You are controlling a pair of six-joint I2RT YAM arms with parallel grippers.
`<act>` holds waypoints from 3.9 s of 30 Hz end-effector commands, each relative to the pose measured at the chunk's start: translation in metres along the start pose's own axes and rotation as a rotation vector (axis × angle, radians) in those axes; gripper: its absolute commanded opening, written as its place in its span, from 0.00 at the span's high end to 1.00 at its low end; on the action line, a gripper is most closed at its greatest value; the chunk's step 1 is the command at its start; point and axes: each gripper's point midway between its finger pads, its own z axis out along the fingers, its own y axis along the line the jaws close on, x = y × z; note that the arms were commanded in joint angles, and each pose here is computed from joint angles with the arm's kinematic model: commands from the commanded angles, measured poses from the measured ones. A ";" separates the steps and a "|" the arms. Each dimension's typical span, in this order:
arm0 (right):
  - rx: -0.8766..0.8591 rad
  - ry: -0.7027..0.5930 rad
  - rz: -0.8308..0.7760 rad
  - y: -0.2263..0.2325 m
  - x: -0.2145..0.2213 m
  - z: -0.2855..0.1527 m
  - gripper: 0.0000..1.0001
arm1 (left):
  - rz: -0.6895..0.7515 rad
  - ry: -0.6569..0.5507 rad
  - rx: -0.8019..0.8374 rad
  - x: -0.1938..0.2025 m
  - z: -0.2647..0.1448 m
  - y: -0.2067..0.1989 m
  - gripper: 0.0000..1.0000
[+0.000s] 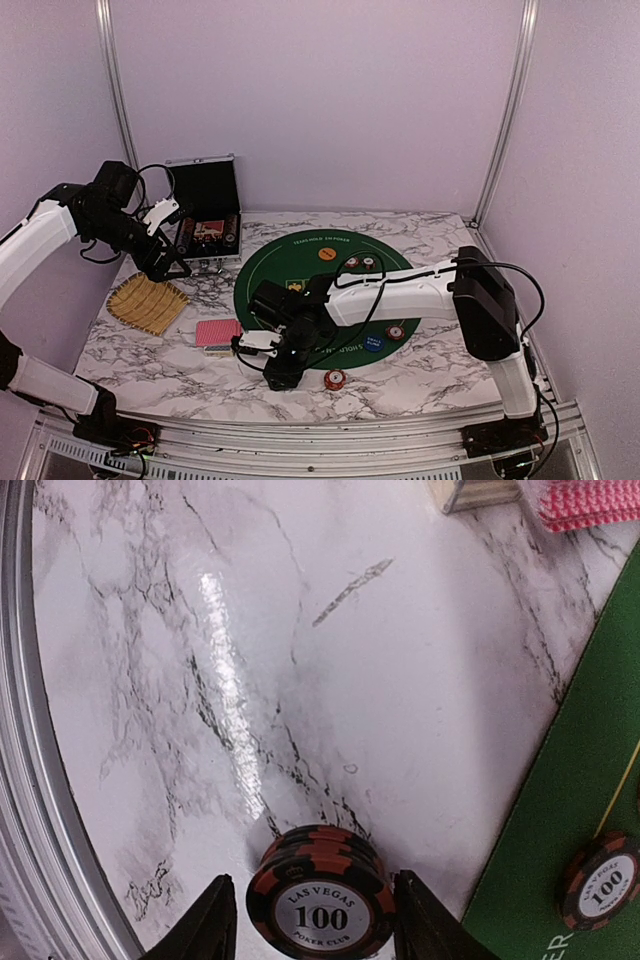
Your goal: Distribute texas hold em gaming equipment
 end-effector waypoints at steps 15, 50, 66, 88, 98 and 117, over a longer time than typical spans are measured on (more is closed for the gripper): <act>0.016 0.028 -0.004 -0.004 0.008 0.011 0.48 | 0.022 -0.020 0.003 -0.007 -0.010 -0.005 0.01; 0.070 -0.079 0.035 -0.006 -0.006 -0.055 0.71 | 0.021 -0.017 0.013 -0.007 -0.008 -0.004 0.01; 0.224 -0.046 0.424 -0.111 0.099 -0.070 0.73 | 0.027 -0.003 0.020 -0.001 -0.005 -0.006 0.01; 0.238 0.002 0.467 -0.120 0.121 -0.053 0.53 | 0.050 0.085 0.033 0.022 0.008 -0.007 0.01; 0.311 -0.064 0.460 -0.131 0.094 -0.093 0.39 | 0.069 0.099 0.040 0.024 0.005 -0.009 0.01; 0.203 -0.414 0.583 -0.127 -0.001 -0.160 0.08 | 0.273 0.294 0.201 0.080 0.048 -0.037 0.01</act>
